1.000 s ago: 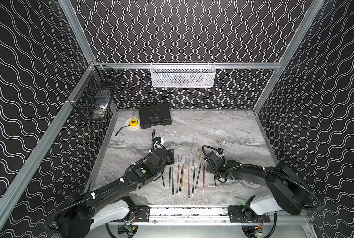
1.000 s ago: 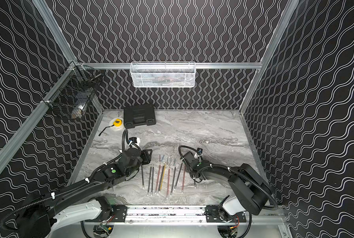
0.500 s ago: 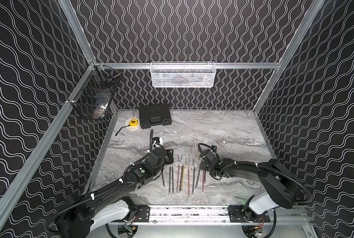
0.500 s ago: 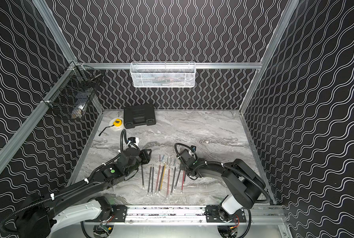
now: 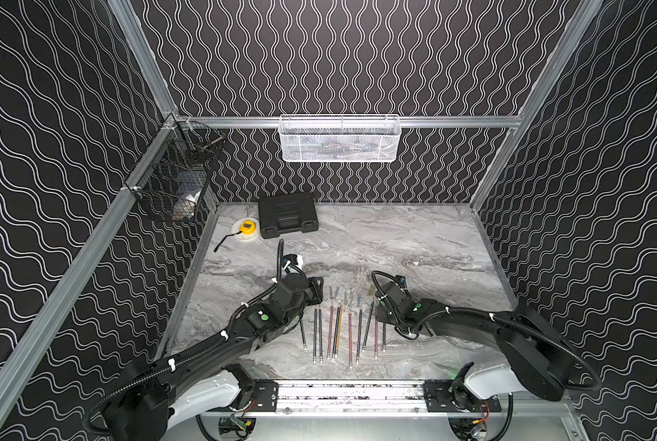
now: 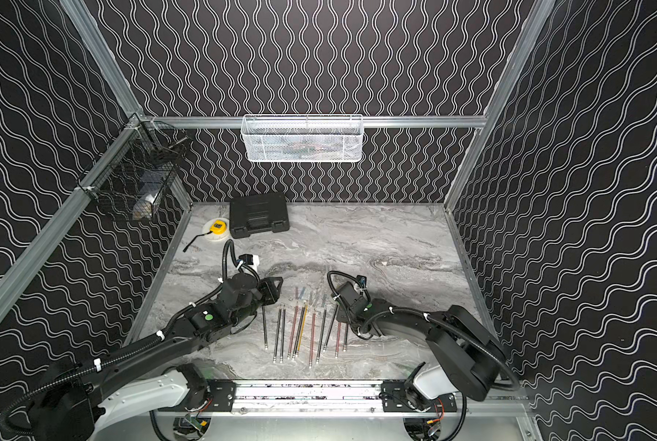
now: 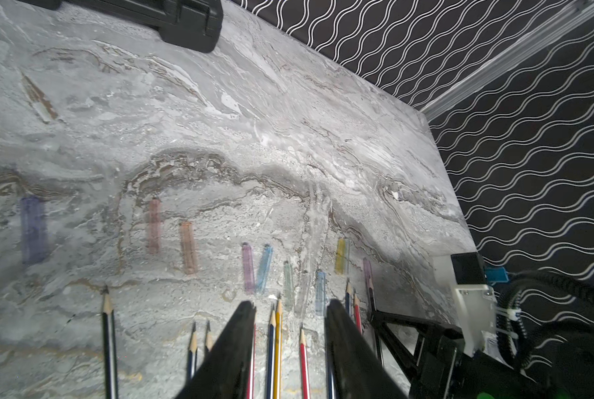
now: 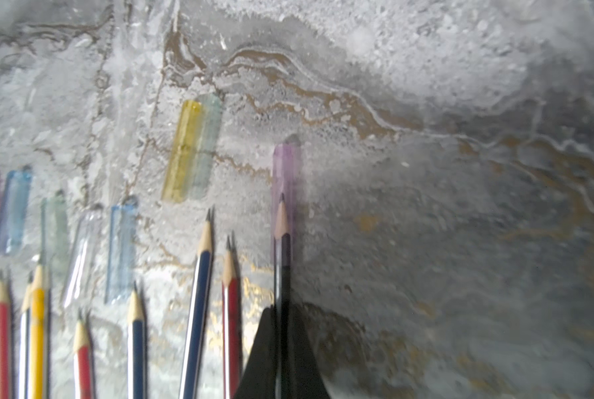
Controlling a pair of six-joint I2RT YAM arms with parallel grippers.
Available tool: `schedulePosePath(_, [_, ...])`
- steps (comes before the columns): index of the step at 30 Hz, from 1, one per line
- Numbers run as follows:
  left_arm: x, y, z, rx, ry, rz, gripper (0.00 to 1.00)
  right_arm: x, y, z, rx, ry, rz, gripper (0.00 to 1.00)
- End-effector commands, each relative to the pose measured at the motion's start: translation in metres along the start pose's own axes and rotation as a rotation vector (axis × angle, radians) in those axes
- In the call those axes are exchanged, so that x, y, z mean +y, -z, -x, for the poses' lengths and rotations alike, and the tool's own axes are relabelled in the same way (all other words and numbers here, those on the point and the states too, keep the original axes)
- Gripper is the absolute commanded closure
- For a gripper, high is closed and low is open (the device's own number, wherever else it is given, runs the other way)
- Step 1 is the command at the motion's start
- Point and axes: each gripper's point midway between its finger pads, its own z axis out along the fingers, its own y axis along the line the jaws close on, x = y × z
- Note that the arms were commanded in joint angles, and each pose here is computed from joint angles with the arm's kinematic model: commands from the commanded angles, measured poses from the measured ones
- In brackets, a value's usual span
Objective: Remove the protective cover of the pencils
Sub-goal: Pick up the pencil from the center of the board, then remove the protective sleeve from the pencil.
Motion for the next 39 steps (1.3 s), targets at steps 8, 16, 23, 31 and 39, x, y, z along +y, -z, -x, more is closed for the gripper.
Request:
schedulePosePath(8, [-0.072,-0.005,-0.011,0.088,-0.012,-0.375,0.44,0.026,0.045,0.007,-0.108,-0.003,0.290,1.00])
schedulePosePath(16, [-0.110,-0.023,-0.040,0.210,0.035,-0.556,0.39,0.053,0.090,0.015,-0.188,0.016,0.549,1.00])
schedulePosePath(23, [-0.135,-0.027,-0.066,0.256,-0.034,-0.552,0.37,0.067,0.097,0.021,-0.189,0.029,0.590,1.00])
schedulePosePath(31, [-0.131,-0.040,-0.077,0.272,-0.052,-0.488,0.37,0.077,0.107,0.023,-0.210,0.042,0.621,1.00])
schedulePosePath(39, [-0.128,-0.042,-0.079,0.268,-0.062,-0.455,0.41,0.086,0.115,0.022,-0.226,0.065,0.633,1.00])
